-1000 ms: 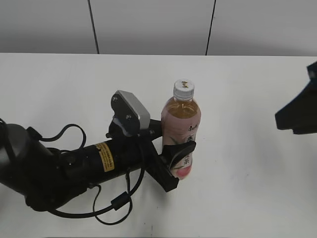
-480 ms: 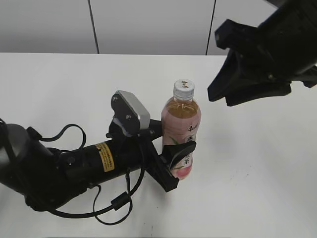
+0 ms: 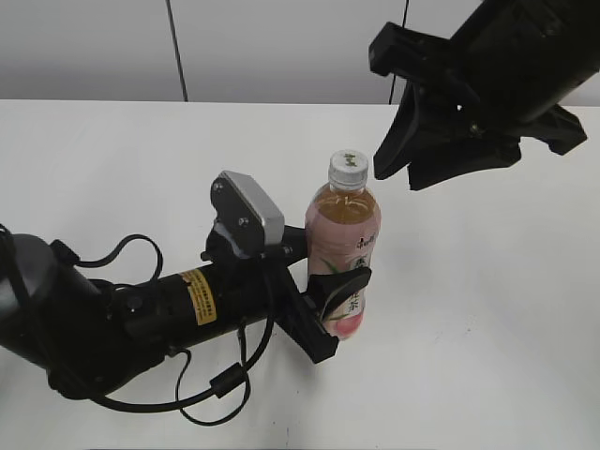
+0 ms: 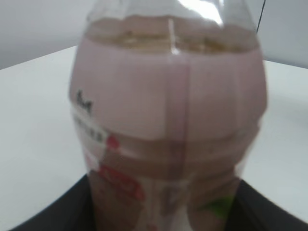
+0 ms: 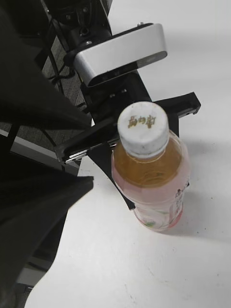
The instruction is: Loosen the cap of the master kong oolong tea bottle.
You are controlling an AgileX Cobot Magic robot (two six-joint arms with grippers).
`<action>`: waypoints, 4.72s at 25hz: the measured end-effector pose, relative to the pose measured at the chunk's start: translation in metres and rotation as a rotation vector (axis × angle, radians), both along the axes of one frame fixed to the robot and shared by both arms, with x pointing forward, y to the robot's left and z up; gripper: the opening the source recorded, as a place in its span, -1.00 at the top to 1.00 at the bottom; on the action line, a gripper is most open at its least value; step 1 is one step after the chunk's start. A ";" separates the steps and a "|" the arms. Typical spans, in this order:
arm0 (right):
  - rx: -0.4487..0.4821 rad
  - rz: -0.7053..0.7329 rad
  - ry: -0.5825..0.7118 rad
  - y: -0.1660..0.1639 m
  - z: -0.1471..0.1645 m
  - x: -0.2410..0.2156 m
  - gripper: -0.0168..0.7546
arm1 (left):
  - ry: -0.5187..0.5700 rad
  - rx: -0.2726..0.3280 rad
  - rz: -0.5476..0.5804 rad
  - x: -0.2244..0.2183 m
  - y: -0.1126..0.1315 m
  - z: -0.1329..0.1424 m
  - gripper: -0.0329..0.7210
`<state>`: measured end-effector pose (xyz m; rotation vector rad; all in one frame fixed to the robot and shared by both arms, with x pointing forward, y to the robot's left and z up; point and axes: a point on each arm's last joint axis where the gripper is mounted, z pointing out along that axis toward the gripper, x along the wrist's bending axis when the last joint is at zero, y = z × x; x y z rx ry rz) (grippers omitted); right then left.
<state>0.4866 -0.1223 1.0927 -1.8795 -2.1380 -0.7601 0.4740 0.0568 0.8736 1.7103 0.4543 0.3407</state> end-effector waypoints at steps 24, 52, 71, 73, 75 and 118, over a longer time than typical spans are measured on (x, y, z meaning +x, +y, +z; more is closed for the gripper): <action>-0.147 -0.024 0.088 0.048 -0.005 0.035 0.24 | 0.001 -0.002 -0.002 0.000 0.000 0.000 -0.09; -0.173 -0.016 0.116 0.055 -0.013 0.046 -0.05 | -0.002 -0.001 -0.015 -0.001 -0.001 0.000 -0.10; -0.200 0.110 0.061 0.054 -0.013 0.045 0.23 | -0.002 -0.001 -0.015 -0.001 -0.001 0.000 -0.10; -0.206 0.160 0.039 0.055 -0.013 0.045 0.23 | -0.002 -0.001 -0.016 -0.001 -0.001 0.000 -0.10; -0.213 0.212 0.014 0.055 -0.013 0.045 0.23 | -0.003 0.000 -0.017 -0.001 -0.001 0.000 -0.10; -0.170 0.055 0.083 0.047 -0.003 0.031 -0.28 | -0.004 0.001 -0.024 -0.002 -0.001 0.000 -0.10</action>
